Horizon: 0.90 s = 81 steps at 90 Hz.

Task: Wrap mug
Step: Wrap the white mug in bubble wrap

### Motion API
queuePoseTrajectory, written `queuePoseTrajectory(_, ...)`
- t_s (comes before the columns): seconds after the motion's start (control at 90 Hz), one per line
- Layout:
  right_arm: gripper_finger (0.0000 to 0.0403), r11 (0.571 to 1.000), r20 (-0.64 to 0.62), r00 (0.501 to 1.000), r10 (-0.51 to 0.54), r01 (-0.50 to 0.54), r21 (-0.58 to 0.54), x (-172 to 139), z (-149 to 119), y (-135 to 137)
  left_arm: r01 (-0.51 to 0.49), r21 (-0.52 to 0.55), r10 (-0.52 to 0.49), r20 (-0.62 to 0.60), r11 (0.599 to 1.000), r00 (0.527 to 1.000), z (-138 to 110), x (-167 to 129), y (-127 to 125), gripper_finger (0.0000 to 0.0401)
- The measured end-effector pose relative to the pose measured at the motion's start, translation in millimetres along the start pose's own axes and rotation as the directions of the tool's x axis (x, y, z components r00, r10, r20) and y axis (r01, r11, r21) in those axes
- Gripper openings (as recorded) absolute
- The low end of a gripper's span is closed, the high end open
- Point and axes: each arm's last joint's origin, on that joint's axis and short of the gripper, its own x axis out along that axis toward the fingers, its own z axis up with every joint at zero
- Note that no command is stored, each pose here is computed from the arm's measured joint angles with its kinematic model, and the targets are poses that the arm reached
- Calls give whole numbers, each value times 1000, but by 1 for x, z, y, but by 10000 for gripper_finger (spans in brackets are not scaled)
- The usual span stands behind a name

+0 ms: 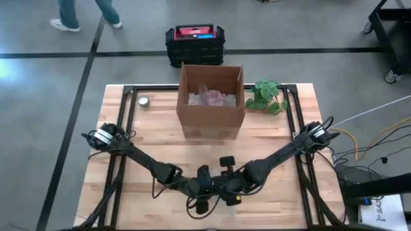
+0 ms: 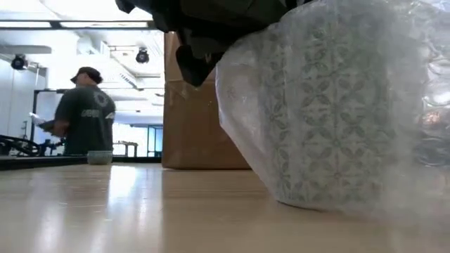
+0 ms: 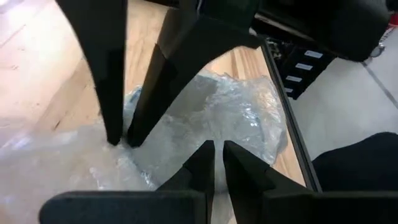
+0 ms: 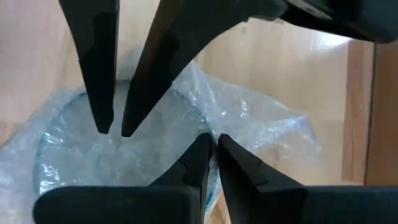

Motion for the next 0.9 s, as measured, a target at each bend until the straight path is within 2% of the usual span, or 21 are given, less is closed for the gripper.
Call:
queuePoseTrajectory(0.178,18,1000,26,999,-23,23,-5,-8,1,2,1,-1,-1,1,1000,1000,0,0,0,22)
queuePoseTrajectory(0.9,18,1000,54,999,-4,4,-8,-31,0,3,1,-1,-1,2,1000,1000,0,0,0,22)
